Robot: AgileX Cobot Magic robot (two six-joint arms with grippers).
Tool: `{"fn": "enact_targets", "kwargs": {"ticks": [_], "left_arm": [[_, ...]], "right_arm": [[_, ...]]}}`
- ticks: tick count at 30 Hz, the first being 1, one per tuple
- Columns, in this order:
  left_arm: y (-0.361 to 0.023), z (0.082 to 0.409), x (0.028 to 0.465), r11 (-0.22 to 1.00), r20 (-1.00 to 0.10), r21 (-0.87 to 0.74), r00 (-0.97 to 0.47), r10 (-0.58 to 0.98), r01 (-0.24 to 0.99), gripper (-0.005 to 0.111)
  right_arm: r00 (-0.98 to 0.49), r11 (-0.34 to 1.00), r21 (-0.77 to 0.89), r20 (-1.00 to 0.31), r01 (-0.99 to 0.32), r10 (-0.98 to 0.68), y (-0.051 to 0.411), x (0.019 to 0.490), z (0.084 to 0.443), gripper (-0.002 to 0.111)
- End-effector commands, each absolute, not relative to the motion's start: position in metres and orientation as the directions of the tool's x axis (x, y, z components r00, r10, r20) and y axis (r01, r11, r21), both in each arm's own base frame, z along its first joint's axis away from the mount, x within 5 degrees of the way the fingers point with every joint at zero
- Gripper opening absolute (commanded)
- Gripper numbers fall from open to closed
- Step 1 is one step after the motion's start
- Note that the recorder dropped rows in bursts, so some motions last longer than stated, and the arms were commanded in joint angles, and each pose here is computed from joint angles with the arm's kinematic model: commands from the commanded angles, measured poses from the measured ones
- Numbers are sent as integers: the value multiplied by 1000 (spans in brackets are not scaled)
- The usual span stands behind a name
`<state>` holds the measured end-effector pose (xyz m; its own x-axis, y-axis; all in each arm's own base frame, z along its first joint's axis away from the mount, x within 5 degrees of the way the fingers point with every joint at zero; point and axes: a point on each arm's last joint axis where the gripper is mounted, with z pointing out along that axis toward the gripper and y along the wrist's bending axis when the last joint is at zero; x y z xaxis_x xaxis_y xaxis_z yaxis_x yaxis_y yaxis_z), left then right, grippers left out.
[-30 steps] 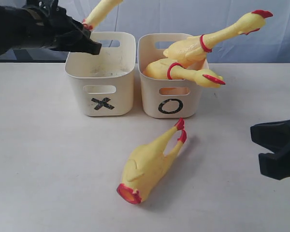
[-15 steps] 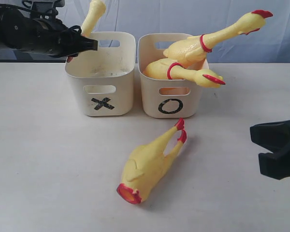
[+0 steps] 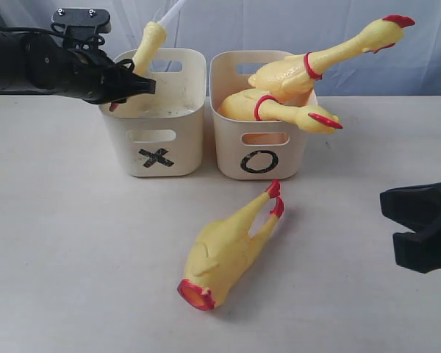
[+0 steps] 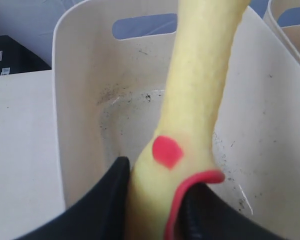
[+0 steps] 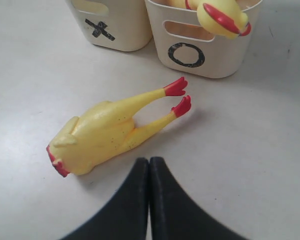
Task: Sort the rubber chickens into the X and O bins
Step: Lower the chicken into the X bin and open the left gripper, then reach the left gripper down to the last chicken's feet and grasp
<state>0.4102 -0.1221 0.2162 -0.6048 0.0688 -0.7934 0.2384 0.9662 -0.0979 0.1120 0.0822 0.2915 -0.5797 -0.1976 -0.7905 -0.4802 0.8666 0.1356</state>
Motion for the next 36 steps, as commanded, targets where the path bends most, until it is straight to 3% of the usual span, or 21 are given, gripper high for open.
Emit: {"fn": "enact_targets", "kwargs": {"ticks": [1, 13, 19, 26, 36], "left_arm": [[-122, 220, 413, 967, -811, -112, -583, 43, 227, 36], [-122, 220, 414, 968, -814, -115, -579, 37, 224, 55], [-122, 227, 411, 967, -814, -117, -579, 38, 228, 55], [-119, 265, 393, 960, -818, -130, -573, 38, 248, 49], [-115, 287, 351, 939, -656, -141, -740, 149, 314, 45]], "right_arm": [[-570, 865, 137, -799, -483, -192, 82, 112, 292, -1], [-568, 864, 140, -802, -484, -188, 81, 111, 292, -1], [-568, 864, 140, -802, -484, -188, 81, 111, 292, -1], [-568, 864, 140, -802, -484, -188, 81, 111, 292, -1], [-563, 865, 132, -804, -485, -193, 81, 111, 292, -1]]}}
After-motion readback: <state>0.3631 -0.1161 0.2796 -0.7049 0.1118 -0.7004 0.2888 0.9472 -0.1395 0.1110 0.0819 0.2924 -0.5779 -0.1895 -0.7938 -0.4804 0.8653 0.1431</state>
